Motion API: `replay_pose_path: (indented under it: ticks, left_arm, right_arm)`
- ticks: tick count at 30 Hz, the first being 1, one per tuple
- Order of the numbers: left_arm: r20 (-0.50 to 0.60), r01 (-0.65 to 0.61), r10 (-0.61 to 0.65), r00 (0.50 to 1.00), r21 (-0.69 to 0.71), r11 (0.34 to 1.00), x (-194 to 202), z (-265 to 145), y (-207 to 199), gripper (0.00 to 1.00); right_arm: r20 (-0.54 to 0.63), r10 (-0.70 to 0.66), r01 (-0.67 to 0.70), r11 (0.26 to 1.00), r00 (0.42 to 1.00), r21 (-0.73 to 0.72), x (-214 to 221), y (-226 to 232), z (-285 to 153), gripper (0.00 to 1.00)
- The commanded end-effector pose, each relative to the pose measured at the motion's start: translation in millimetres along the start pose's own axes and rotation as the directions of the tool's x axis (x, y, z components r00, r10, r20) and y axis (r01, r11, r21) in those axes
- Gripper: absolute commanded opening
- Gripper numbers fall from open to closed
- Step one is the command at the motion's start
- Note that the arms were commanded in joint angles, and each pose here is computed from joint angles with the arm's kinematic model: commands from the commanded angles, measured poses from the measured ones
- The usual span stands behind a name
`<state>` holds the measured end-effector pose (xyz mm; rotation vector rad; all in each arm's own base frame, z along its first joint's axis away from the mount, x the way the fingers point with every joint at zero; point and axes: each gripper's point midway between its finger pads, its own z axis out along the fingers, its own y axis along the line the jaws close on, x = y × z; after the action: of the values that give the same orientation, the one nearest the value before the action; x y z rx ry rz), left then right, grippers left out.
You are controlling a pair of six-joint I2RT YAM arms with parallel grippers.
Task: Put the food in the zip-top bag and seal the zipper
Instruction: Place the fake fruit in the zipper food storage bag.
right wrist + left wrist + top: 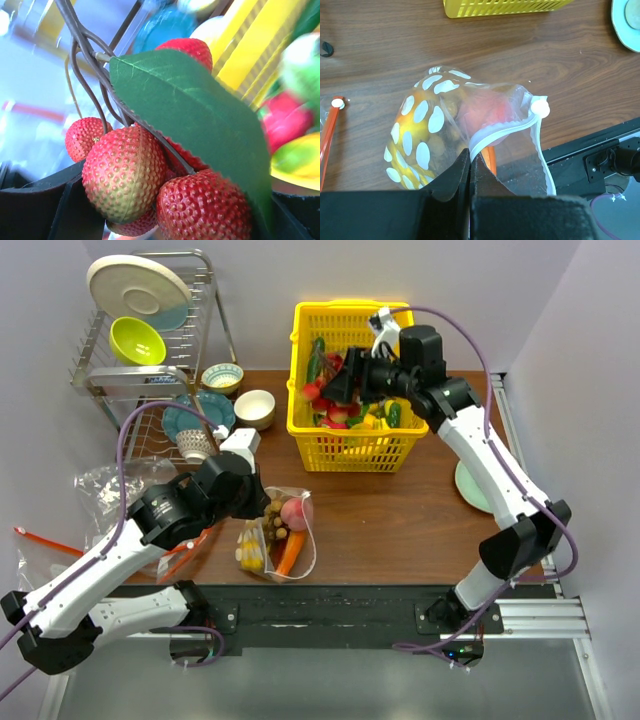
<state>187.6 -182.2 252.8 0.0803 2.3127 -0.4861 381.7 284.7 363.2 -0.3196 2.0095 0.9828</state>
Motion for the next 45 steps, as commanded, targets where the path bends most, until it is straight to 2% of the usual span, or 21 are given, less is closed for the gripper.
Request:
replay_pose_path:
  ticks: [1, 2, 3, 5, 6, 8, 9, 11, 12, 16, 20, 25, 31, 36, 40, 45]
  left_arm:
    - [0.101, 0.006, -0.011, 0.995, 0.049, 0.999, -26.0, -10.0, -10.0, 0.00]
    - [0.101, 0.007, -0.012, 0.995, 0.051, 0.999, -26.1, -10.4, -10.0, 0.00]
    - [0.104, 0.008, -0.014, 0.994, 0.054, 0.999, -26.9, -10.8, -10.5, 0.00]
    - [0.106, 0.008, -0.014, 0.994, 0.059, 0.998, -27.4, -10.9, -11.7, 0.00]
    - [0.108, 0.007, -0.014, 0.994, 0.062, 0.998, -28.0, -11.3, -12.4, 0.00]
    - [0.110, 0.008, -0.015, 0.994, 0.067, 0.998, -28.9, -11.2, -13.8, 0.00]
    - [0.109, 0.008, -0.015, 0.994, 0.068, 0.998, -29.0, -10.4, -14.5, 0.00]
    - [0.107, 0.006, -0.014, 0.994, 0.080, 0.997, -29.3, -9.8, -17.5, 0.00]
    - [0.104, 0.007, -0.016, 0.994, 0.080, 0.997, -29.3, -7.6, -18.5, 0.00]
    - [0.096, 0.010, -0.020, 0.995, 0.100, 0.995, -30.0, -2.9, -25.5, 0.00]
    - [0.086, 0.028, -0.041, 0.995, 0.153, 0.988, -31.2, 1.3, -39.3, 0.00]
    - [0.061, 0.052, -0.065, 0.996, 0.199, 0.979, -31.5, 5.8, -53.3, 0.00]
    - [0.049, 0.071, -0.086, 0.995, 0.251, 0.965, -34.4, 3.3, -65.6, 0.00]
    - [0.036, 0.084, -0.097, 0.995, 0.263, 0.961, -33.1, 4.5, -69.1, 0.00]
    - [0.025, 0.093, -0.105, 0.994, 0.281, 0.955, -30.6, 5.3, -72.8, 0.00]
    - [0.018, 0.099, -0.108, 0.994, 0.274, 0.957, -29.9, 9.7, -73.7, 0.00]
  right_arm:
    - [-0.030, -0.027, 0.018, 0.958, 0.999, -0.285, 27.8, 76.0, -41.1, 0.19]
    - [-0.019, -0.037, 0.029, 0.947, 0.999, -0.319, 31.2, 87.0, -48.4, 0.19]
    - [-0.066, -0.038, 0.013, 0.937, 0.997, -0.348, 53.7, 96.9, -48.4, 0.19]
    - [-0.055, -0.063, 0.036, 0.912, 0.996, -0.408, 63.6, 121.8, -68.4, 0.20]
    - [-0.103, -0.066, 0.014, 0.898, 0.992, -0.439, 86.1, 133.7, -69.4, 0.20]
    - [-0.091, -0.066, 0.011, 0.864, 0.994, -0.503, 94.3, 155.6, -86.6, 0.20]
    - [-0.135, -0.064, -0.017, 0.852, 0.989, -0.523, 116.0, 161.2, -86.8, 0.21]
    - [-0.113, -0.050, -0.024, 0.819, 0.992, -0.573, 120.9, 177.3, -100.4, 0.21]
    - [-0.150, -0.050, -0.047, 0.813, 0.987, -0.580, 140.8, 179.3, -99.3, 0.21]
    - [-0.162, -0.062, -0.051, 0.788, 0.985, -0.613, 168.2, 190.2, -107.6, 0.21]
    - [-0.109, -0.022, -0.051, 0.780, 0.994, -0.624, 185.5, 187.0, -105.9, 0.21]
    - [-0.012, 0.049, -0.047, 0.820, 0.999, -0.570, 182.8, 169.9, -99.0, 0.20]
    - [-0.009, 0.029, -0.030, 0.890, 1.000, -0.456, 195.7, 142.9, -77.1, 0.20]
    - [0.058, 0.014, 0.007, 0.942, 0.998, -0.336, 193.7, 115.5, -70.5, 0.19]
    - [0.052, 0.009, 0.004, 0.971, 0.999, -0.239, 205.6, 90.9, -65.3, 0.20]
    - [-0.005, 0.010, -0.011, 0.979, 1.000, -0.204, 229.4, 76.0, -63.3, 0.22]
